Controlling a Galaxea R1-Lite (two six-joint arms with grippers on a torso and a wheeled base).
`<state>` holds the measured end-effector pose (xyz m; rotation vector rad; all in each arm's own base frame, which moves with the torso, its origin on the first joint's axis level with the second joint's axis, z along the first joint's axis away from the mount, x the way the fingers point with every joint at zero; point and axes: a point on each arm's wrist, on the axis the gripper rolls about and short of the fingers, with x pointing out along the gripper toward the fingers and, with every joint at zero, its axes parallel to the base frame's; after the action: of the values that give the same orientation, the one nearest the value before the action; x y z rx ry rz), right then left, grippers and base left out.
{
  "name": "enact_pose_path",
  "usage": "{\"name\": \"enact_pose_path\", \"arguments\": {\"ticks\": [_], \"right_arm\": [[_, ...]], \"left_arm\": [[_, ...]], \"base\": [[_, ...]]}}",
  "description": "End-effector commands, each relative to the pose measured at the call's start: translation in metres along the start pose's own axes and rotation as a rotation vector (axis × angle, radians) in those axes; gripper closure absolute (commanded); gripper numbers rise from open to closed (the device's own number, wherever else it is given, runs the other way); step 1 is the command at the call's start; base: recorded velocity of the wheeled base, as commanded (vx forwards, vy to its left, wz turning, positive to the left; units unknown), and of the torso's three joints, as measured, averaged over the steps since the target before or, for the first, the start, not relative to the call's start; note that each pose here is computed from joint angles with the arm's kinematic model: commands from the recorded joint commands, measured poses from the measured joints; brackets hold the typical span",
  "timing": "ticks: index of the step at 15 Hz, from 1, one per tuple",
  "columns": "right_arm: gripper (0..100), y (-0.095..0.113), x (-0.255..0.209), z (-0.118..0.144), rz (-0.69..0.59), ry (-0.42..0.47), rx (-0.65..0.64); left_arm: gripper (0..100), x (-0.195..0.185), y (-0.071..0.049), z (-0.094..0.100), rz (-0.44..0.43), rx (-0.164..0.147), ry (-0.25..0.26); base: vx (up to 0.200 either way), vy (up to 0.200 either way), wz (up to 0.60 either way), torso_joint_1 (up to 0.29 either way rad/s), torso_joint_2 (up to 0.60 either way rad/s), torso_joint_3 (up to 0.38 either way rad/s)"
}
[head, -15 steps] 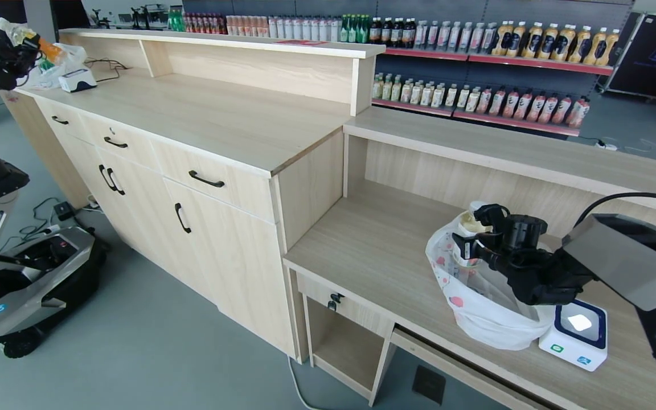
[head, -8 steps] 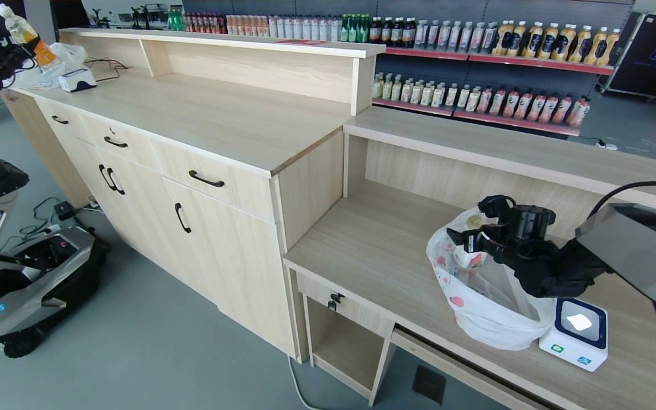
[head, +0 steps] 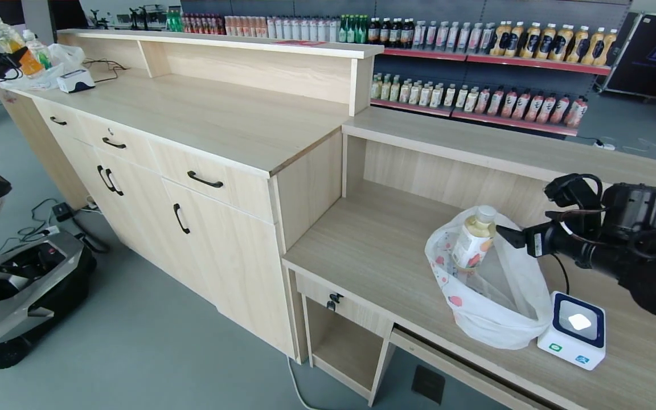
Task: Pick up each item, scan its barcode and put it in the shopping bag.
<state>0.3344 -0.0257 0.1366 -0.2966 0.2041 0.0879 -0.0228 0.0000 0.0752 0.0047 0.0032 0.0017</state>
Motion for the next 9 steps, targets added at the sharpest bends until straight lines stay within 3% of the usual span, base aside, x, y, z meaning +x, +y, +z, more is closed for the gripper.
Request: {"name": "enact_pose_path", "arguments": {"ticks": [1, 3, 4, 7, 9], "right_arm": [[0, -0.035, -0.061, 0.021, -0.179, -0.067, -0.063], [0, -0.048, -0.065, 0.036, -0.389, -0.027, 0.037], [0, -0.051, -0.064, 0.037, -0.469, 0.035, 0.104], [0, -0.056, -0.052, 0.019, -0.724, 0.345, 0.325], [0, -0.060, -0.038, 0.013, -0.769, 0.347, 0.486]], "left_arm": [[0, 0.000, 0.000, 0.000, 0.000, 0.000, 0.001], [0, 0.000, 0.000, 0.000, 0.000, 0.000, 0.001], [0, 0.000, 0.000, 0.000, 0.000, 0.000, 0.001], [0, 0.000, 0.000, 0.000, 0.000, 0.000, 0.001], [0, 0.000, 0.000, 0.000, 0.000, 0.000, 0.001]], "base": [[0.000, 0.000, -0.60, -0.007, 0.00, 0.007], [0.000, 0.000, -0.60, 0.003, 0.00, 0.000], [0.000, 0.000, -0.60, 0.002, 0.00, 0.002], [0.000, 0.000, -0.60, 0.002, 0.00, 0.004], [0.000, 0.000, 0.00, 0.000, 0.00, 0.000]]}}
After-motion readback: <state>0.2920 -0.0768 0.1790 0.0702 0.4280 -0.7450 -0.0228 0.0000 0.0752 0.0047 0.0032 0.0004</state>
